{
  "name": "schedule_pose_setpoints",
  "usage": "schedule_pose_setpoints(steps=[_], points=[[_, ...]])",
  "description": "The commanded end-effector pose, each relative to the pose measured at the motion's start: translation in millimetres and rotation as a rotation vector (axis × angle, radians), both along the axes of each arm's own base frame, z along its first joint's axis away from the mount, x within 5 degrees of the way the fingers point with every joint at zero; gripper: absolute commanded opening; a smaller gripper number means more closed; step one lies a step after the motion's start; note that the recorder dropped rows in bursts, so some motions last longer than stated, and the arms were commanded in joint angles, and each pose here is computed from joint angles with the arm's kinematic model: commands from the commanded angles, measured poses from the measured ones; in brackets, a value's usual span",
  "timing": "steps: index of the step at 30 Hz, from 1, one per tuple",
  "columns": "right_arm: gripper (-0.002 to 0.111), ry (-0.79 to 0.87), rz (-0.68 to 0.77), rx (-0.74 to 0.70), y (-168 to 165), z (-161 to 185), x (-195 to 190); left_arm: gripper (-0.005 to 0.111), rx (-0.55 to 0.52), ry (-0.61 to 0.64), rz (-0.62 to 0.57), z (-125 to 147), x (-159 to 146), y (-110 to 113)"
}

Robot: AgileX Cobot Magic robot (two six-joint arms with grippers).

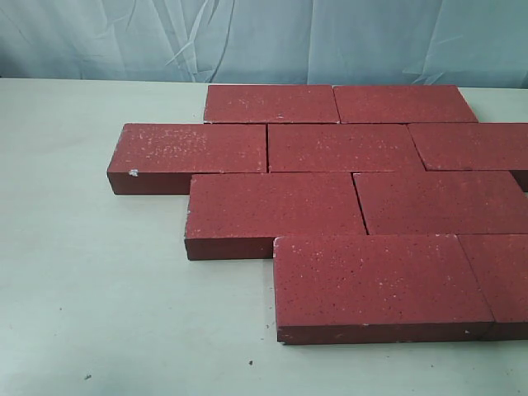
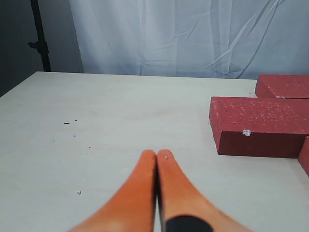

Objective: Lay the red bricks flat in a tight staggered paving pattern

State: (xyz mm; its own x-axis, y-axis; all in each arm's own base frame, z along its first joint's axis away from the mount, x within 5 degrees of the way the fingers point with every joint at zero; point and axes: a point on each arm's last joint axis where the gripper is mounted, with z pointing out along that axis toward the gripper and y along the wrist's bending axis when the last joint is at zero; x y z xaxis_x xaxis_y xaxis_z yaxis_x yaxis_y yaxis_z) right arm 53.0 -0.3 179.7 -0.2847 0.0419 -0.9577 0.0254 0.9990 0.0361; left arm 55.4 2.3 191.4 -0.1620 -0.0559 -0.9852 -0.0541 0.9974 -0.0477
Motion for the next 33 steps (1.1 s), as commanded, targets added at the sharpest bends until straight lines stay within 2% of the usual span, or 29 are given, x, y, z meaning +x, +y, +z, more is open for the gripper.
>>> schedule_pose_setpoints(steps=[1,33], points=[[-0.001,-0.014,-0.006,0.003,-0.2,0.8,0.0,0.0,0.005,-0.014,-0.005,0.1,0.0,-0.2],[-0.001,-0.016,-0.007,-0.004,-0.5,0.9,0.1,0.0,0.005,-0.014,-0.005,0.1,0.0,-0.2]])
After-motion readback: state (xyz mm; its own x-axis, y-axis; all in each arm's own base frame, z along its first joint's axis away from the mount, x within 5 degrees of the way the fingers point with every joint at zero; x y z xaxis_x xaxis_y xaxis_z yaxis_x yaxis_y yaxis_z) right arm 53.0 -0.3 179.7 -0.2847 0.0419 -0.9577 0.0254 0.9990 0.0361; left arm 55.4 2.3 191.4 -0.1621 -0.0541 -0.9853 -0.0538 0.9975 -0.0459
